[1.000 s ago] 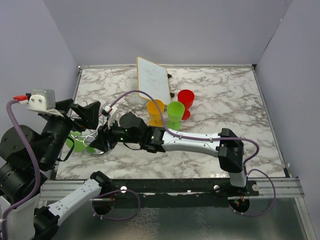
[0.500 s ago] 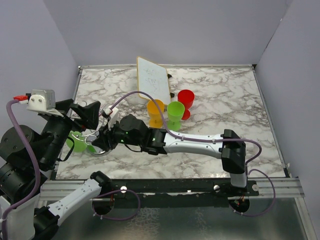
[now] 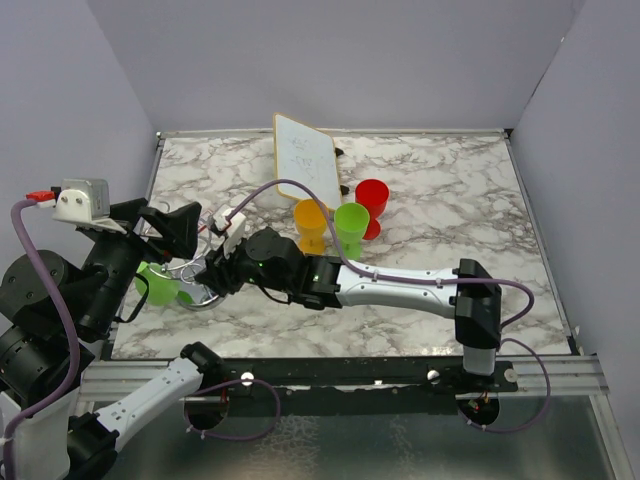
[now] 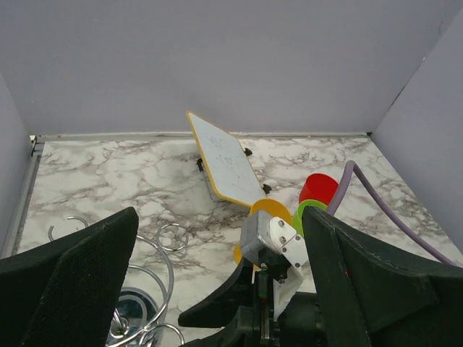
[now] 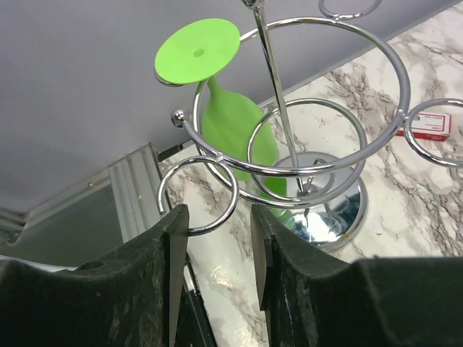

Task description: Take the wine glass off the wine glass rack

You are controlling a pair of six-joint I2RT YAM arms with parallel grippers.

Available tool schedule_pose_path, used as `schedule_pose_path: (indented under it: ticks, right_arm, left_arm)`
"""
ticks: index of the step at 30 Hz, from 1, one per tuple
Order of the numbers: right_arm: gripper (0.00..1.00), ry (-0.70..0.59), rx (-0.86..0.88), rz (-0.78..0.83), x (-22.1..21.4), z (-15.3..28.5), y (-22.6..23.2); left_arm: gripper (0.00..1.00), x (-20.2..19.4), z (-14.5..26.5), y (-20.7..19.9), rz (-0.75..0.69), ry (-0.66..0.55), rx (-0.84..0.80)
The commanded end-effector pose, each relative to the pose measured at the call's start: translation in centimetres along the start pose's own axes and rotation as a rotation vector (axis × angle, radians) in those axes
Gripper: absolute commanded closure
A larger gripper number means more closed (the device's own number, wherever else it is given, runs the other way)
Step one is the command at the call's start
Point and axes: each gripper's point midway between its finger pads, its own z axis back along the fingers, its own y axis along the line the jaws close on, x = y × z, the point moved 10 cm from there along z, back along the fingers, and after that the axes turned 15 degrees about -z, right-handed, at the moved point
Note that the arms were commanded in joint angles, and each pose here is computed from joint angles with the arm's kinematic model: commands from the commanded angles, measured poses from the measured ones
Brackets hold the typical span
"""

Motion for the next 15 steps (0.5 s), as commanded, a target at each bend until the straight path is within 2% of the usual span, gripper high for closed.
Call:
schedule_pose_path:
  ticks: [1,15]
  right_arm:
    - [0.6,-0.051,-0.071,0.038,1.5,1.3,-1.0]
    - [0.58,-0.061,-0.101,0.073,2.5,2.4,-3.2]
  left_arm:
    - [0.02,0.2,0.0,0.0,0.008,0.0,0.001]
    - [0.02,0.2,-0.1,-0.1,0.012,0.002,-0.005]
